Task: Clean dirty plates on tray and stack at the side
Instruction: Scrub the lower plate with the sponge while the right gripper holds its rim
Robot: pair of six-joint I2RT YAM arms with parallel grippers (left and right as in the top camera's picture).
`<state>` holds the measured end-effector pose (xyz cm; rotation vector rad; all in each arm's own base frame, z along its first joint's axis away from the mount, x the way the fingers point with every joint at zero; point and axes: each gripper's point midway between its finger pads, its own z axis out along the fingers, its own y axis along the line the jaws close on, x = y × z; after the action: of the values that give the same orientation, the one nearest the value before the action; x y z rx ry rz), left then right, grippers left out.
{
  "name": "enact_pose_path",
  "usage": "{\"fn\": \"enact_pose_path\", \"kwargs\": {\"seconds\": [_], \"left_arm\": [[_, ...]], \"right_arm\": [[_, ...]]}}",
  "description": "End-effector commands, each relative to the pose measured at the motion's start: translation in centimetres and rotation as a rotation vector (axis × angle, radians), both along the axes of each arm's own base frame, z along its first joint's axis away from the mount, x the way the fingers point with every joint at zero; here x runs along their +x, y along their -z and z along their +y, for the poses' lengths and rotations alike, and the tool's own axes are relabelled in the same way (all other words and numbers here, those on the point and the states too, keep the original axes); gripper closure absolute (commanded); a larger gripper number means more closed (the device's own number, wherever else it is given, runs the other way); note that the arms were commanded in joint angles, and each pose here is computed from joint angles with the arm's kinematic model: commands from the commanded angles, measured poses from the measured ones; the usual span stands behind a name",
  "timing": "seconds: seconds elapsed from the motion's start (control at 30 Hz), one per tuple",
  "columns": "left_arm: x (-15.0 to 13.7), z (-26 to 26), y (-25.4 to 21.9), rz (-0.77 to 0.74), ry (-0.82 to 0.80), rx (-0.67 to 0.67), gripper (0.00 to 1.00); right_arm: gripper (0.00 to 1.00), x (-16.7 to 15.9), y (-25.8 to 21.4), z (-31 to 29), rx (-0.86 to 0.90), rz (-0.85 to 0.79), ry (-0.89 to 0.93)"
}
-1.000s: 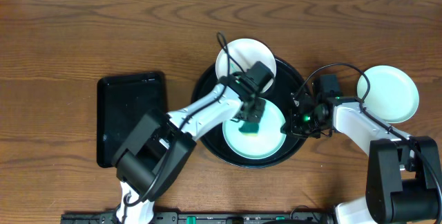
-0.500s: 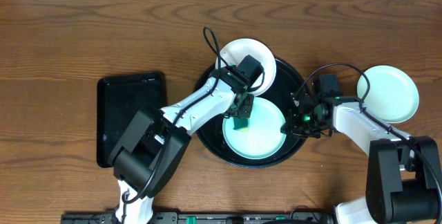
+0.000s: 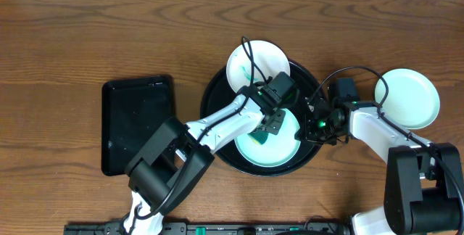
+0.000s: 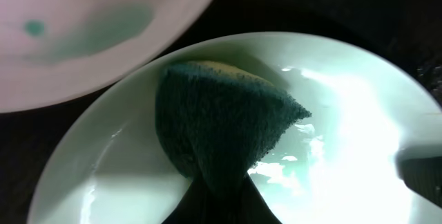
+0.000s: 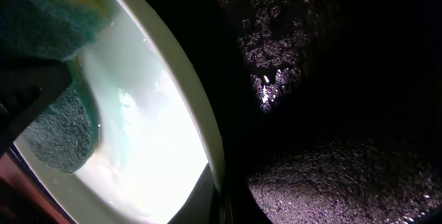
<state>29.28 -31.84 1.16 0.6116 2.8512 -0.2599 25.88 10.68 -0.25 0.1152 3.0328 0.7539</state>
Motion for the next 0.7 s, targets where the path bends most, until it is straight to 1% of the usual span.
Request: {"fn": "enact_pose_path", "kwargs": {"seconds": [0.0,0.13,0.3,0.43,0.53,0.67], "left_arm": [[-3.6,-2.1,3.3,0.095,0.107,-0.025,0.93],[-2.5,-2.4,3.3,0.062,0.082,-0.045,0.93],[0.9,0.1,3.3,-0.012,-0.073,0.004,0.93],[2.6,3.1,3.4,-0.001,-0.186,0.044,0.93],[3.0,6.0,3.7,0.036,-0.254,0.104,0.93],[2.4,9.3,3.9,0.099,-0.301,0.19,0.93]], "right_arm": [[0.99,-1.4,1.8,-1.6,-0.1,0.062,0.01],[0.99,-1.6,1.8,-1.6,-0.101,0.072,0.009],[0.99,-1.6,1.8,-1.6,-0.101,0.074,0.013],[0.99,-1.6,1.8,-1.6,-0.101,0.074,0.012],[0.99,-1.6,1.8,-1.6,-0.101,0.074,0.012],[0.99,-1.6,1.8,-1.6,-0.101,0.072,0.012]]}}
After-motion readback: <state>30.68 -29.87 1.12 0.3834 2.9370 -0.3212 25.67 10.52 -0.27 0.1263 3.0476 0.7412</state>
